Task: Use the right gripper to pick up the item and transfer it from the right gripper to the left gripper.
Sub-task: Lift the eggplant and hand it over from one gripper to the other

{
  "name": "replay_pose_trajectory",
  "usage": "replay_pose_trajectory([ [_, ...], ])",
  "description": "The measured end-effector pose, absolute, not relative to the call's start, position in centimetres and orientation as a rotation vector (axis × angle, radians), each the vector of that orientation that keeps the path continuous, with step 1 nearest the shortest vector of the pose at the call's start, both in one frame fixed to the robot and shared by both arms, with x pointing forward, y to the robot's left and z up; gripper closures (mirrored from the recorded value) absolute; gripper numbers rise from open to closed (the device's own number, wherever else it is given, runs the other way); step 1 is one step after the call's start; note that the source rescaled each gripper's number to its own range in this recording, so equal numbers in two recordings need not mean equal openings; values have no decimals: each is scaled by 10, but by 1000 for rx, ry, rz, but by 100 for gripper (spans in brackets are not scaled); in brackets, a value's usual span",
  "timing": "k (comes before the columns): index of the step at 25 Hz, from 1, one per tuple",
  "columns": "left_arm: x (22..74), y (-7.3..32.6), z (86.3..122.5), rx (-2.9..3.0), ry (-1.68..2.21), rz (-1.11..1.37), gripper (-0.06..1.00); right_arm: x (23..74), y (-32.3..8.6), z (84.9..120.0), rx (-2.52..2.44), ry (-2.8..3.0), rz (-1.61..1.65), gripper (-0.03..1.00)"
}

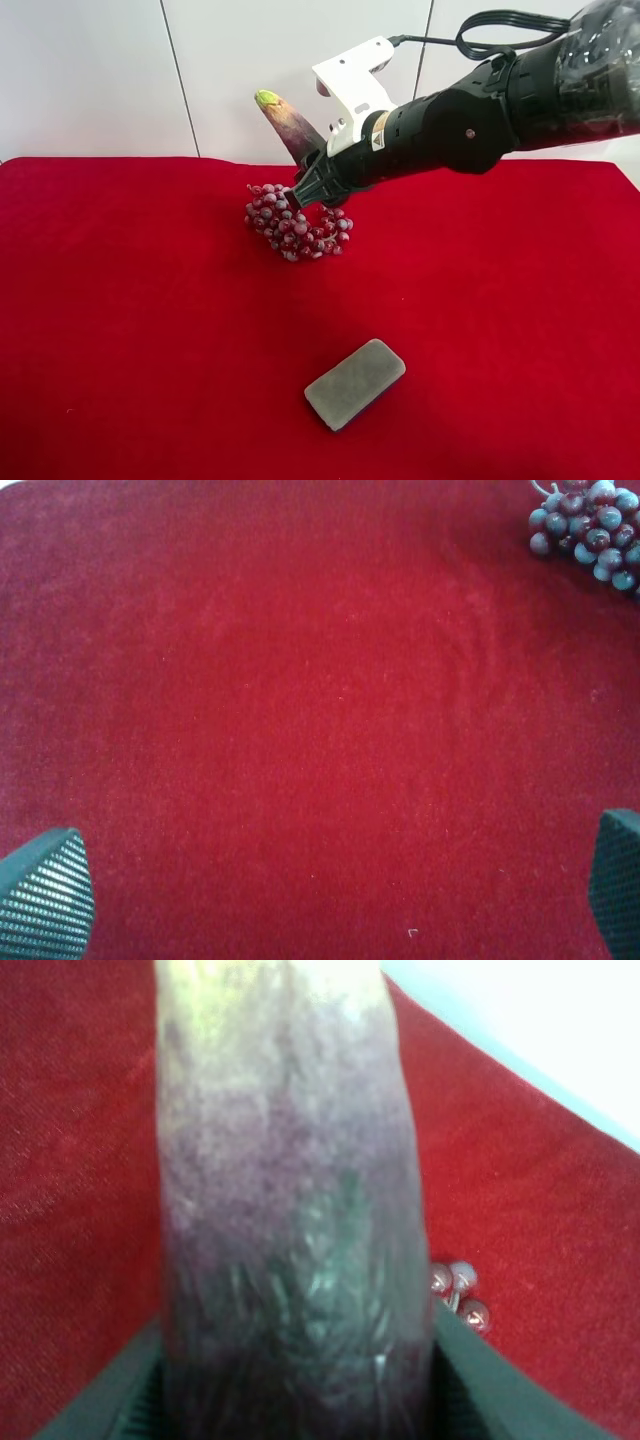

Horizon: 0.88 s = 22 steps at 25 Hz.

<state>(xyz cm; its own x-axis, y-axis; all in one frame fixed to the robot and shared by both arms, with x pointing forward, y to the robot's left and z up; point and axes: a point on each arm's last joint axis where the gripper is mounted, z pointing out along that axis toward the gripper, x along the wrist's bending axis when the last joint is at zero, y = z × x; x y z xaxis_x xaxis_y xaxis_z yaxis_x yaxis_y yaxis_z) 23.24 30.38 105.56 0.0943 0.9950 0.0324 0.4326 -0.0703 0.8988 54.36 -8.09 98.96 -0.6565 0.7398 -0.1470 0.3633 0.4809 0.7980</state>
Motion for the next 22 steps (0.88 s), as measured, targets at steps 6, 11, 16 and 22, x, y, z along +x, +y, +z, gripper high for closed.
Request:
replay_pose_trajectory([
  [6,232,304,1056,1614,1438,936,-6,540,-75,990,890,2260,1065,96],
  [11,232,304,1056,1614,1438,936,-6,529,-62,990,843,2289,1084,96],
  [16,232,304,1056,1613,1438,936,-6,523,-56,989,826,2318,1075,96],
  [22,232,304,1056,1614,1439,937,-6,523,-56,988,830,2324,1070,96],
])
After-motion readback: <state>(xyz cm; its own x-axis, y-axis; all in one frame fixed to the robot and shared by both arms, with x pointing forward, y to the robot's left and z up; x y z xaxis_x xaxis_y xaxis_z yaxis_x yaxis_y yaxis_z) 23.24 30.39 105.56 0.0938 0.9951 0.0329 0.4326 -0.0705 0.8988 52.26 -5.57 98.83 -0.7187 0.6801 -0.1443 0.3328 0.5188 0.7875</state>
